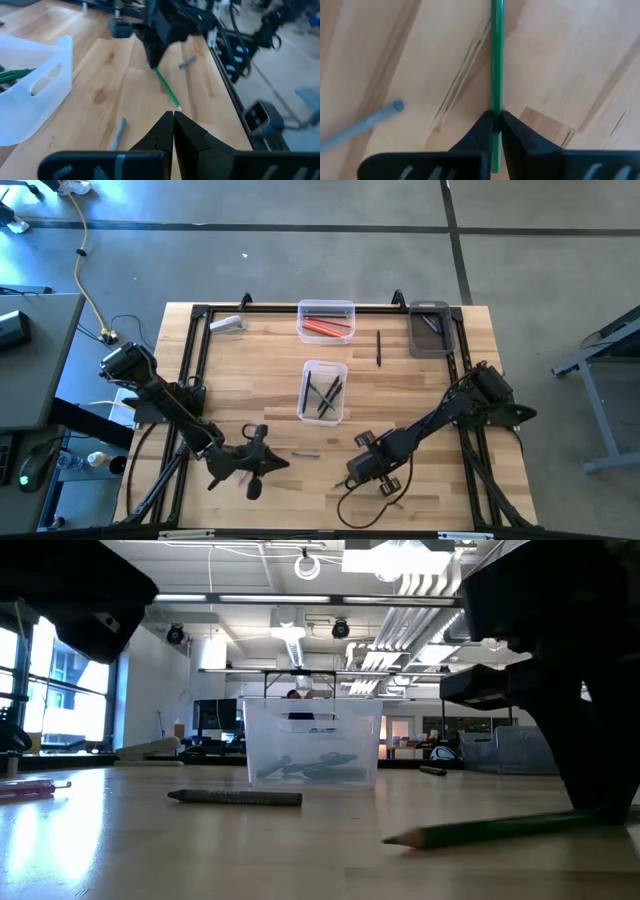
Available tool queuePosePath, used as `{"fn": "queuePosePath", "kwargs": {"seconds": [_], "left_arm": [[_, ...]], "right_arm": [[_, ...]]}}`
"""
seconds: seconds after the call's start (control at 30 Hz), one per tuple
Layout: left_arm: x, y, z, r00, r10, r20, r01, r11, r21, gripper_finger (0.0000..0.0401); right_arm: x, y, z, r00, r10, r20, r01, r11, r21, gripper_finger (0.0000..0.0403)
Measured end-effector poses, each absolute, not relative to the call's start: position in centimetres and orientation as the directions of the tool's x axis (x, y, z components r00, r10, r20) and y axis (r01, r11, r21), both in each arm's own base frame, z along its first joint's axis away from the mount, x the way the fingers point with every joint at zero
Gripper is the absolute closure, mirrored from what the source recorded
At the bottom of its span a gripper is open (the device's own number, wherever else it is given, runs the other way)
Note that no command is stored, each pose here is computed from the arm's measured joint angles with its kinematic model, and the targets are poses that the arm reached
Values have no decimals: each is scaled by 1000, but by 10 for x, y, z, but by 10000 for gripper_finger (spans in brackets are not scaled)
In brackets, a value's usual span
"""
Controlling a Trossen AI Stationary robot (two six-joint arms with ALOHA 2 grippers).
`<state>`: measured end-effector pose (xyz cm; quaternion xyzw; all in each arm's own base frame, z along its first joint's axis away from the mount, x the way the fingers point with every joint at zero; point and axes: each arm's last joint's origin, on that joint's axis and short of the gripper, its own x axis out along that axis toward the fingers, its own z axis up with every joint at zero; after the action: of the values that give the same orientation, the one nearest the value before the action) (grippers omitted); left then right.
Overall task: Sort crayons/erasers/pens/pencils in bins
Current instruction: Put the green color pencil into the top transparent bin
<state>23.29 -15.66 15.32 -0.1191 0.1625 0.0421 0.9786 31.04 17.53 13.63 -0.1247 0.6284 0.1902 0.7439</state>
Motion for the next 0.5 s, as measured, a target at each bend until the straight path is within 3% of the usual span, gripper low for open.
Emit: {"fn": "queuePosePath", "kwargs": {"seconds": [0.13, 0.3, 0.5], "left_arm": [[232, -156, 155, 957, 33, -287, -114, 955, -272, 390], [220, -158, 154, 980, 8, -197, -79, 933, -351, 365], [211, -159, 149, 979, 64, -195, -134, 920, -369, 322]], "right_arm": [[313, 177, 136, 183, 111, -977, -345, 938, 41, 393], [320, 186, 131, 368, 127, -921, -202, 978, 54, 399], [325, 192, 126, 514, 132, -848, -69, 991, 113, 399]]}}
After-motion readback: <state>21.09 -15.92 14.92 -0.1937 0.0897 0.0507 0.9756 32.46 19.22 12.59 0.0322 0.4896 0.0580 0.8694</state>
